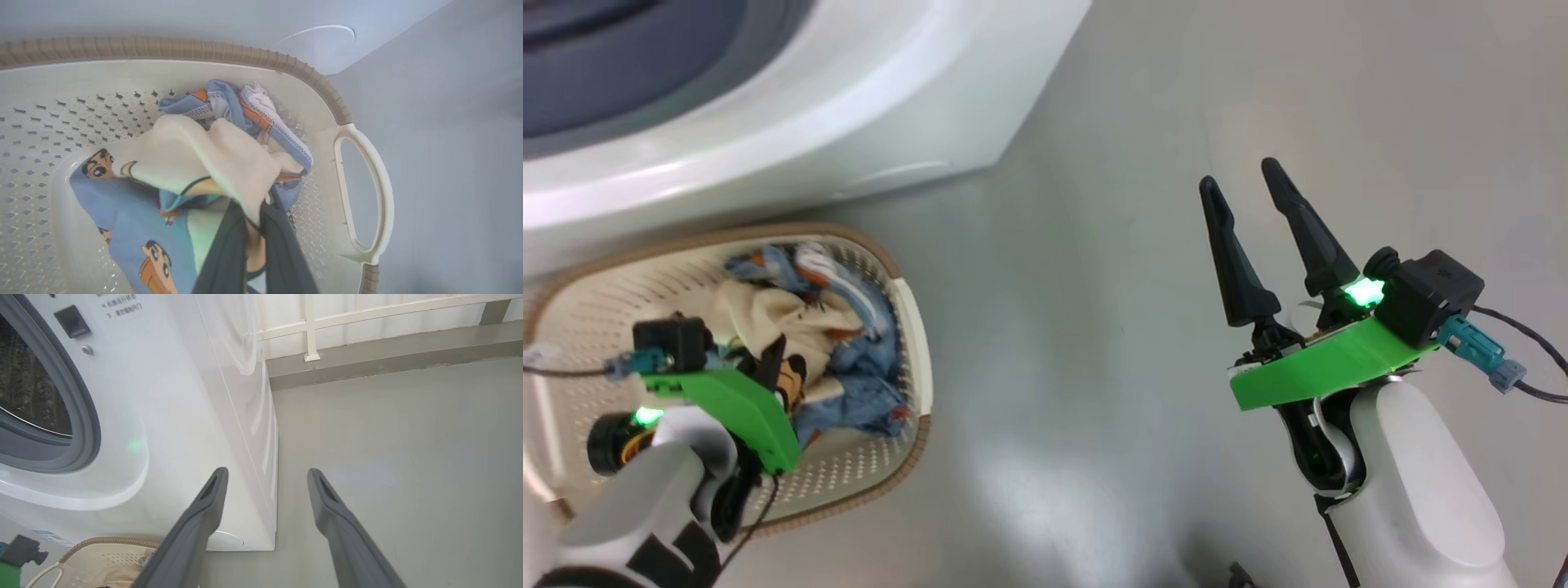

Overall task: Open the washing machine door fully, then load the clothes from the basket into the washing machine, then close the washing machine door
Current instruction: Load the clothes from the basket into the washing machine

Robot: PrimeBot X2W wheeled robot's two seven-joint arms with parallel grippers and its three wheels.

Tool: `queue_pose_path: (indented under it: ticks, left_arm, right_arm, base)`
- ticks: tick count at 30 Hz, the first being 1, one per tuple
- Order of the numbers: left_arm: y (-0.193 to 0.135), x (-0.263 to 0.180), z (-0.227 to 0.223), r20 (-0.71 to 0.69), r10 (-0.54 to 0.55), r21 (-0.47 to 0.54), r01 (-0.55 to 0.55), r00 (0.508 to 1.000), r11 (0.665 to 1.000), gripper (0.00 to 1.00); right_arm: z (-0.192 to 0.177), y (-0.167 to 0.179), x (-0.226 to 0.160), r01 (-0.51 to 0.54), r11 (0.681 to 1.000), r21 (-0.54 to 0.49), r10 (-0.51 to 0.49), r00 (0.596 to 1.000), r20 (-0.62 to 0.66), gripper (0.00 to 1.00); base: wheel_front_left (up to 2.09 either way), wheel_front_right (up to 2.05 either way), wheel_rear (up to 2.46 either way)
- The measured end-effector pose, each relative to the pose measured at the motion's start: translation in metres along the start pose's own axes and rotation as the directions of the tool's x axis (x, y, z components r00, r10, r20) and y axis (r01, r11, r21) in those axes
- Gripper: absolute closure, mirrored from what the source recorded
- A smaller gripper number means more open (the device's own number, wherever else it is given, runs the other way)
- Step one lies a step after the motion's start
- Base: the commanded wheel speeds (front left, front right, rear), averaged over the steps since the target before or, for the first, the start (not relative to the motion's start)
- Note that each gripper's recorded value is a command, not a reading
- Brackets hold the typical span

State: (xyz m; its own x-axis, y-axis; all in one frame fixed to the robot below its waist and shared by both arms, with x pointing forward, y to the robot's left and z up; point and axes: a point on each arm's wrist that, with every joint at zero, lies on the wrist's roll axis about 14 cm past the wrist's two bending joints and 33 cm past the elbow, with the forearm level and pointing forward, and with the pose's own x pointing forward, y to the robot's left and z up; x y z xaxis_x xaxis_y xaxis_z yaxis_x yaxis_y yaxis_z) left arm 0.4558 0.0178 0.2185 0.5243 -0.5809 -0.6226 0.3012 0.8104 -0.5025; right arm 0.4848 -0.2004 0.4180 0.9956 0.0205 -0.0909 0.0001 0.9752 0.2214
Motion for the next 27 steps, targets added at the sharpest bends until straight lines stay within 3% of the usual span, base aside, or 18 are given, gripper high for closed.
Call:
queue_pose_path:
  ticks: [12, 27]
  left_arm:
    - [-0.016, -0.065, 0.047, 0.178, -0.015, 0.018, 0.012, 0.984, 1.000, 1.00]
    - [-0.041, -0.142, 0.110, 0.478, -0.012, 0.062, -0.020, 0.878, 0.998, 1.00]
  right_arm:
    - [0.032, 0.016, -0.021, -0.023, 1.000, 0.019, 0.022, 0.998, 0.062, 0.00]
    - [0.059, 0.036, -0.044, -0.065, 0.997, 0.033, 0.060, 0.991, 0.120, 0.00]
  base:
    - [0.00, 0.00, 0.00]
    - [0.00, 0.00, 0.00]
